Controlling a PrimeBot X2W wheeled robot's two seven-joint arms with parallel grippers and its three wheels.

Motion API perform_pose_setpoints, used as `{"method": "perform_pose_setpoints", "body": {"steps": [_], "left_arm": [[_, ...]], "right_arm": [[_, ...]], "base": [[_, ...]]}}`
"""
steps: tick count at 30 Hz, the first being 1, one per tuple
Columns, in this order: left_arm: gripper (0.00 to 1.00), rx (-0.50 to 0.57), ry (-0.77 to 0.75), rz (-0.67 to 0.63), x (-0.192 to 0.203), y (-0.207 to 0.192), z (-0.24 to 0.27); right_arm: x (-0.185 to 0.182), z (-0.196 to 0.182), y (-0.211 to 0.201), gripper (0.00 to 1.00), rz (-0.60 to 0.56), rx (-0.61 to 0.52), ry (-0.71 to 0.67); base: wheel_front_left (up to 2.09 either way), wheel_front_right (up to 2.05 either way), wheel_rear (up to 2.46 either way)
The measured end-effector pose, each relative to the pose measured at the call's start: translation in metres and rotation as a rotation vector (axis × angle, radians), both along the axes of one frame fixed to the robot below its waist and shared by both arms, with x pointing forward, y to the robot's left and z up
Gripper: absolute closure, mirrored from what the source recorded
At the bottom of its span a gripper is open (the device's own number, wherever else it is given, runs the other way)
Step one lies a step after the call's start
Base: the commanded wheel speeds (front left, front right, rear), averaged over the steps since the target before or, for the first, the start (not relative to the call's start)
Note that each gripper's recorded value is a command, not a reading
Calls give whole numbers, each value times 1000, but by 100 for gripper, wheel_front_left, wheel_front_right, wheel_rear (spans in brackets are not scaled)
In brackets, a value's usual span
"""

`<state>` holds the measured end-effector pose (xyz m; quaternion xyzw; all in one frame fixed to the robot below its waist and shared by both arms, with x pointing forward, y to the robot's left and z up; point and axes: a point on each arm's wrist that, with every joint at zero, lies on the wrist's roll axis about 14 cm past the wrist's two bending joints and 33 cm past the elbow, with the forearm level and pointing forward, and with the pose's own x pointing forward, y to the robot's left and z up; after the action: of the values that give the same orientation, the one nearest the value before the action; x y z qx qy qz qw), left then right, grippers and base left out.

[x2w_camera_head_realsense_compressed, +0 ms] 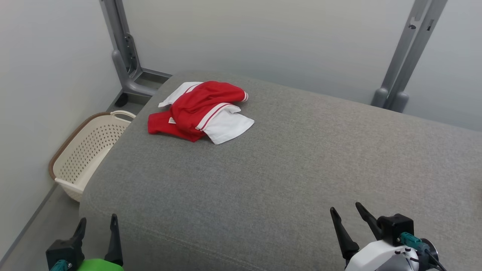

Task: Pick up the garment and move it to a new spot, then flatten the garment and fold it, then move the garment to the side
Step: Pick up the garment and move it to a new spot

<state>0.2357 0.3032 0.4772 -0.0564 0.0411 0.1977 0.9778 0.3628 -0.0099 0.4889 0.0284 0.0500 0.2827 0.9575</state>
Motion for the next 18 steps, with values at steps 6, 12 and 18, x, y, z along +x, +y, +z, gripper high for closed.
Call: {"method": "perform_pose_setpoints", "body": {"steps": [6,12,18], "left_arm": [[0,-1,13,51,-15,11,-2],[0,-2,24,80,-23,17,-4],[0,-46,1,77,-18,13,-1]], "right_arm": [[1,-4,19,0,57,-2,11],[1,-8,28,0,84,-5,23],[0,-8,29,0,89,-8,22]], "base": [[0,0,0],[0,0,0],[0,0,0]]}}
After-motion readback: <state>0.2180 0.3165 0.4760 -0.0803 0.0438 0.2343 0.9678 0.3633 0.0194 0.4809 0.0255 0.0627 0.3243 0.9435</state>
